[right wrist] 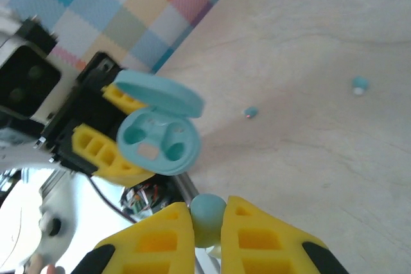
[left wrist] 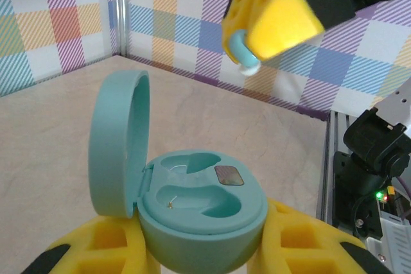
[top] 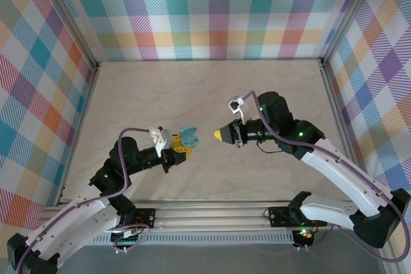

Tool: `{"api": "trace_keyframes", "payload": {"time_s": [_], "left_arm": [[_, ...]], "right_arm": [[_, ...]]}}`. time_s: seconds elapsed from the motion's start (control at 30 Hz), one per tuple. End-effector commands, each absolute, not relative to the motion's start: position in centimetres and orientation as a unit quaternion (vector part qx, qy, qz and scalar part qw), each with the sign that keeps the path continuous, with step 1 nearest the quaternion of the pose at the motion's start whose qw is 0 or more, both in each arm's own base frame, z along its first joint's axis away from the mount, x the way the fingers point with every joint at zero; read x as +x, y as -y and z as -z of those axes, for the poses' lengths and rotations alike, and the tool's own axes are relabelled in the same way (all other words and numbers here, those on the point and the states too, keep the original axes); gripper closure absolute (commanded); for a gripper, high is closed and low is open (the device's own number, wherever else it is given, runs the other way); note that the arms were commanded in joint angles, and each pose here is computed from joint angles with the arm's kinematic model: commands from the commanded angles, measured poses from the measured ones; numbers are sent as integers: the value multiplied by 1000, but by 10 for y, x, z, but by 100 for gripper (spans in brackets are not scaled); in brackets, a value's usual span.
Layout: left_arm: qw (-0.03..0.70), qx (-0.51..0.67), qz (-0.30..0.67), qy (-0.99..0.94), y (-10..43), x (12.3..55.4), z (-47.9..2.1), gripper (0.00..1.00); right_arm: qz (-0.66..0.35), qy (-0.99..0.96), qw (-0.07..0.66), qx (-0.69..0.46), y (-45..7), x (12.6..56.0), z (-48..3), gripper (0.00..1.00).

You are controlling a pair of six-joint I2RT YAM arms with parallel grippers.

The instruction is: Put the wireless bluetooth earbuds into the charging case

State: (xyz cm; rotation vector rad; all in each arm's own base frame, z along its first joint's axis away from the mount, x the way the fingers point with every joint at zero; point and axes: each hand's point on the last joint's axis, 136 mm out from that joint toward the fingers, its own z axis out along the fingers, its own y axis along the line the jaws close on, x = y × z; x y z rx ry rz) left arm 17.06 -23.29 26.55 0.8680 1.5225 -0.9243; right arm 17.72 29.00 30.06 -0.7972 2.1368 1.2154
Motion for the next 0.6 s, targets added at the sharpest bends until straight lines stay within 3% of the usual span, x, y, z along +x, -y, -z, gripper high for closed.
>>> {"api": "trace_keyframes", "payload": {"time_s": [0.0, 0.57], "left_arm": [[567, 374, 409, -609, 236, 163, -286, 100], [554, 377, 447, -593, 238, 150, -303, 100]], "right_arm": [[-489, -735, 284, -375, -308, 157, -331, 88], [-502, -683, 273, -456, -345, 154, -329, 86]]}}
